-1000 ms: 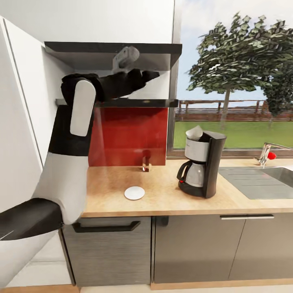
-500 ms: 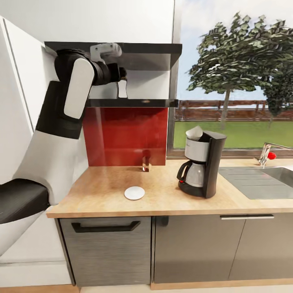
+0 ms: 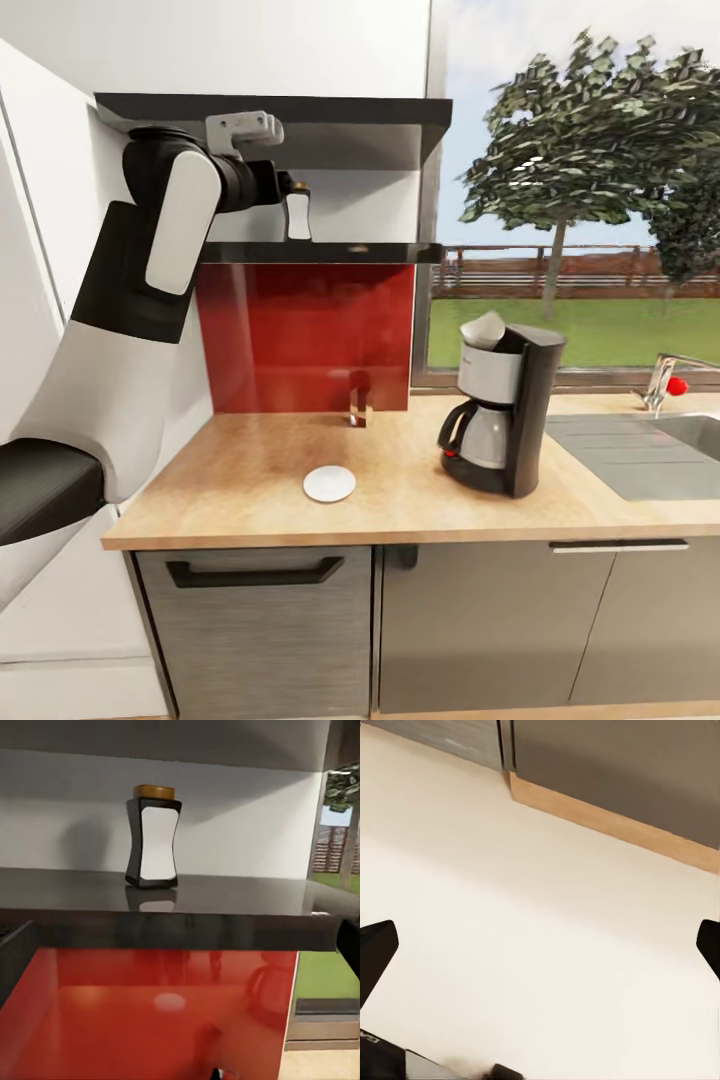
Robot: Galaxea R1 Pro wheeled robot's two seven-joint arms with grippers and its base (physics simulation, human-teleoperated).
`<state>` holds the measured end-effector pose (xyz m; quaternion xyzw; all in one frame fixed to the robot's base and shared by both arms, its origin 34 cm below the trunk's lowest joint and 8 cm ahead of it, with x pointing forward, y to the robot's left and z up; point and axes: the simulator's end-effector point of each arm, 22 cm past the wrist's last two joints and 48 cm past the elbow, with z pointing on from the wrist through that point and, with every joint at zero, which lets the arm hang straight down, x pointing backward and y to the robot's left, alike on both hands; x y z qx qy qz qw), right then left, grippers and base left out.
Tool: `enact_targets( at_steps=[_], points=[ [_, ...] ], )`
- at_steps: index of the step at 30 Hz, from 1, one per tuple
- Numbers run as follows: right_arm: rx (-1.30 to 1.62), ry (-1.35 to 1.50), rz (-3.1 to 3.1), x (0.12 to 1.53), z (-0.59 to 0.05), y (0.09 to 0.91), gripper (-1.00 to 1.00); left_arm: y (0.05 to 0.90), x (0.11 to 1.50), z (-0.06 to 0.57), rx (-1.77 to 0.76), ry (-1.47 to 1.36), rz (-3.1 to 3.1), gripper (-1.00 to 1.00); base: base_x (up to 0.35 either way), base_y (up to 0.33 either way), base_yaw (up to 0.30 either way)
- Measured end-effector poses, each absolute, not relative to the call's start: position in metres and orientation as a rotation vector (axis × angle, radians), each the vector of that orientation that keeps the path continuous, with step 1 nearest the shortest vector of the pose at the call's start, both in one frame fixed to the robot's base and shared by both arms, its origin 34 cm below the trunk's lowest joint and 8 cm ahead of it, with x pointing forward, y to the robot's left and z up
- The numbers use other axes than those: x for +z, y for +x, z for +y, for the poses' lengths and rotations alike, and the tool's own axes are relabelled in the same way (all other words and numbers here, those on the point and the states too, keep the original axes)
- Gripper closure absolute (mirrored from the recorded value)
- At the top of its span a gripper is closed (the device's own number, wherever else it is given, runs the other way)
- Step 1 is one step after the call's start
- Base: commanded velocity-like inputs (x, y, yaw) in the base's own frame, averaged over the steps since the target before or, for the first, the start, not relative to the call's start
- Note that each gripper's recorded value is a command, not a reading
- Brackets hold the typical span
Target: Set up a coffee station on the kitchen countertop: keep the coffee maker on the countertop, move the bottle of coffee from the kitchen shelf to the counter next to the coffee maker, place a paper coffee filter on top of the coffee maker, put the saucer next to the coffee maker with the coffee cup on the saucer, and place the electric kettle next to the coffee maker.
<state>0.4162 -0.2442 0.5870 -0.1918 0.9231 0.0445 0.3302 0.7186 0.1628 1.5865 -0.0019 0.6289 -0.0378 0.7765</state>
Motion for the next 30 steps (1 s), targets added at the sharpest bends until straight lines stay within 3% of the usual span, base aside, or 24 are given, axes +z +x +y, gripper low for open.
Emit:
enact_targets(
  at_steps=[5, 30],
  points=[
    [0.121, -0.641, 2.428, 0.575, -0.239, 0.394, -1.00, 0.717, 1.589, 0.162, -0.087, -0.001, 1.353, -1.00, 0.110, 0.000, 0.000],
    [0.208, -0.808, 2.473, 0.549, -0.233, 0.317, -1.00, 0.715, 1.591, 0.161, -0.092, -0.001, 1.347, -1.00, 0.139, 0.000, 0.000]
  ],
)
